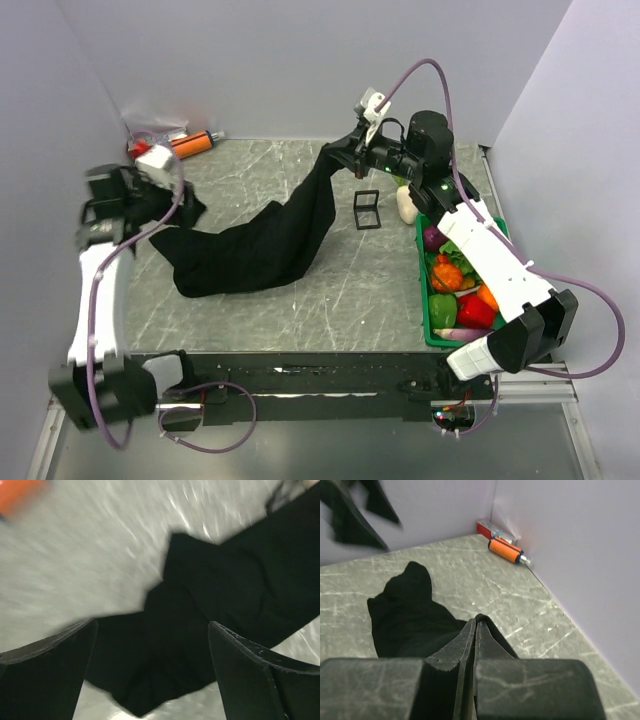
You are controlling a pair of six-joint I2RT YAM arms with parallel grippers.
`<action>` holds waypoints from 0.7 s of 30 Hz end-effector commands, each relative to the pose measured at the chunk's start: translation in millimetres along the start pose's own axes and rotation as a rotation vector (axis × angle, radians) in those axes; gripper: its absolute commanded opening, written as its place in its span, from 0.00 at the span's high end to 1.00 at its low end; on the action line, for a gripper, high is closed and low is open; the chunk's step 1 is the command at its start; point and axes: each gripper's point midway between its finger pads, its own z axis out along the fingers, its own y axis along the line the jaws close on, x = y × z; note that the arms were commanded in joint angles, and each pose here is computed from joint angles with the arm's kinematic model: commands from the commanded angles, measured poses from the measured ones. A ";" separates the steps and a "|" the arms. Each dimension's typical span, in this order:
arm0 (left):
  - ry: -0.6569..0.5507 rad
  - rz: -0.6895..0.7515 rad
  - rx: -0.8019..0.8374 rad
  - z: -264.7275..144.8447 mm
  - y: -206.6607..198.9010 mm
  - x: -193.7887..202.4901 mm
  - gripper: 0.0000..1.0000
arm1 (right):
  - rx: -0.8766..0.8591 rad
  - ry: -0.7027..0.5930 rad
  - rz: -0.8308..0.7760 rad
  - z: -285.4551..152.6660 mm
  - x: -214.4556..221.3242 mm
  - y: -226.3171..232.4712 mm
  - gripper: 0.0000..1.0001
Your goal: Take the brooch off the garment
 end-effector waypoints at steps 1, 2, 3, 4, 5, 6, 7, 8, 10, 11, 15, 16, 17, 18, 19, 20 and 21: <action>0.167 -0.177 0.015 55.8 11.6 65.6 0.03 | -0.031 -0.085 -0.092 -1.3 -40.8 7.8 1.00; 0.206 -0.200 -0.007 70.6 23.4 79.0 0.05 | -0.032 -0.078 -0.095 -1.8 -37.8 8.9 1.00; 0.217 -0.208 -0.018 78.3 29.8 82.8 0.06 | -0.035 -0.072 -0.100 -3.0 -35.0 10.6 1.00; 0.225 -0.209 -0.032 85.8 37.3 85.2 0.06 | -0.039 -0.063 -0.099 -4.7 -30.0 13.0 1.00; 0.265 -0.223 -0.040 99.7 47.8 94.6 0.09 | -0.044 -0.053 -0.096 -6.0 -26.7 15.3 1.00; 0.298 -0.205 -0.042 105.5 54.2 101.8 0.12 | -0.049 -0.047 -0.097 -7.1 -24.6 17.3 1.00; 0.331 -0.204 -0.044 110.8 59.2 108.3 0.14 | -0.050 -0.041 -0.099 -9.2 -22.7 18.3 1.00; 0.396 -0.218 -0.037 119.5 64.9 122.2 0.20 | -0.054 -0.034 -0.098 -10.1 -20.9 20.6 1.00; 0.462 -0.176 -0.033 123.1 73.3 136.7 0.24 | -0.055 -0.024 -0.103 -12.6 -17.6 22.2 1.00; 0.495 -0.143 -0.027 126.0 78.6 146.3 0.24 | -0.054 -0.020 -0.108 -12.9 -16.9 21.9 1.00; 0.604 -0.042 -0.061 118.7 91.7 179.5 0.21 | -0.047 0.002 -0.106 -12.1 -11.6 19.6 1.00; 0.619 -0.026 -0.066 117.9 93.7 185.4 0.21 | -0.046 0.006 -0.101 -11.1 -9.6 18.5 1.00; 0.649 -0.015 -0.058 117.8 93.7 198.0 0.21 | -0.044 0.006 -0.101 -10.4 -9.2 18.4 1.00; 0.665 -0.011 -0.059 118.8 94.9 203.2 0.22 | -0.045 0.014 -0.093 -8.8 -6.4 17.6 1.00; 0.685 -0.013 -0.066 119.0 96.8 209.4 0.24 | -0.046 0.015 -0.094 -7.7 -6.6 17.0 1.00; 0.699 -0.026 -0.066 122.7 98.4 214.7 0.25 | -0.048 0.016 -0.094 -7.0 -6.4 16.8 1.00; 0.710 -0.033 -0.066 124.3 99.2 217.9 0.30 | -0.051 0.023 -0.091 -5.1 -3.6 16.1 1.00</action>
